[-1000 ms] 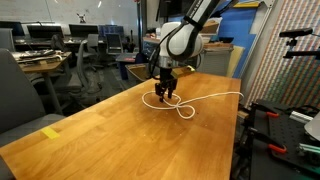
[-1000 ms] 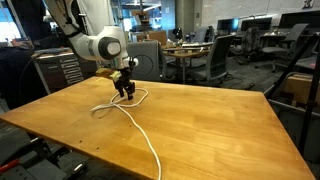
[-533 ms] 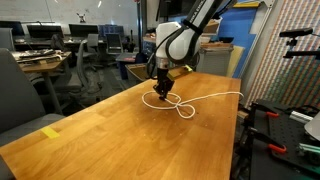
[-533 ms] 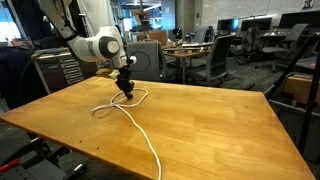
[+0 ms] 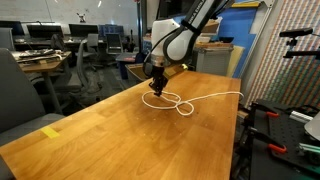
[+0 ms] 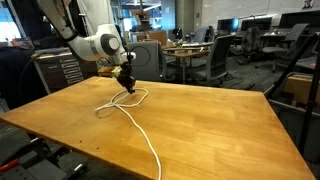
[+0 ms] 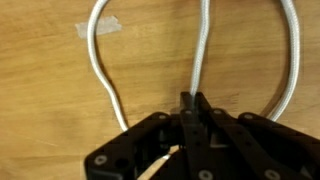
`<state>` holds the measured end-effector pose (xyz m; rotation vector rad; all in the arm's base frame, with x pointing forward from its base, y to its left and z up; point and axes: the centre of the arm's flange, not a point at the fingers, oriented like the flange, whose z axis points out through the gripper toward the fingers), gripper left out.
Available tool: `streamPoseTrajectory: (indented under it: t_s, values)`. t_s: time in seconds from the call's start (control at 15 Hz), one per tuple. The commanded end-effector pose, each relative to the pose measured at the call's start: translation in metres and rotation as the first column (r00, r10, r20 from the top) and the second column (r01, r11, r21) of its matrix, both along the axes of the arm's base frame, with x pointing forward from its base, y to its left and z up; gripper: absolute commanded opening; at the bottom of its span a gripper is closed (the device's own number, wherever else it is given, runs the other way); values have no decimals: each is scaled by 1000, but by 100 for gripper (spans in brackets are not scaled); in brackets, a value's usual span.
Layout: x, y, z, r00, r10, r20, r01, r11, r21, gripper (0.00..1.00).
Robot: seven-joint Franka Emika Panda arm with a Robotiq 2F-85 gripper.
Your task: Tie a knot
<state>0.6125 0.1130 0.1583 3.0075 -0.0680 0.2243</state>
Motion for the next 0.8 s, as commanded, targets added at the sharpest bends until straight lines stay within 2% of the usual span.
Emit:
streamPoseTrajectory:
  t_s: [0.0,0.13,0.47,0.53,0.6,0.67,0.73]
  values:
    - [35,-10,-6,997,25,70,-25,1000,4,9]
    - [48,-16,-9,994,30,102,-31,1000,3,9]
    - [52,-11,-23,997,54,56,-56,997,52,9]
    - [49,-9,-21,997,60,47,-64,995,75,34]
    - [44,-8,-17,997,67,38,-71,993,91,35]
    - [39,-7,-14,997,78,27,-80,990,115,41]
    - [40,-10,-17,997,54,50,-57,996,64,23]
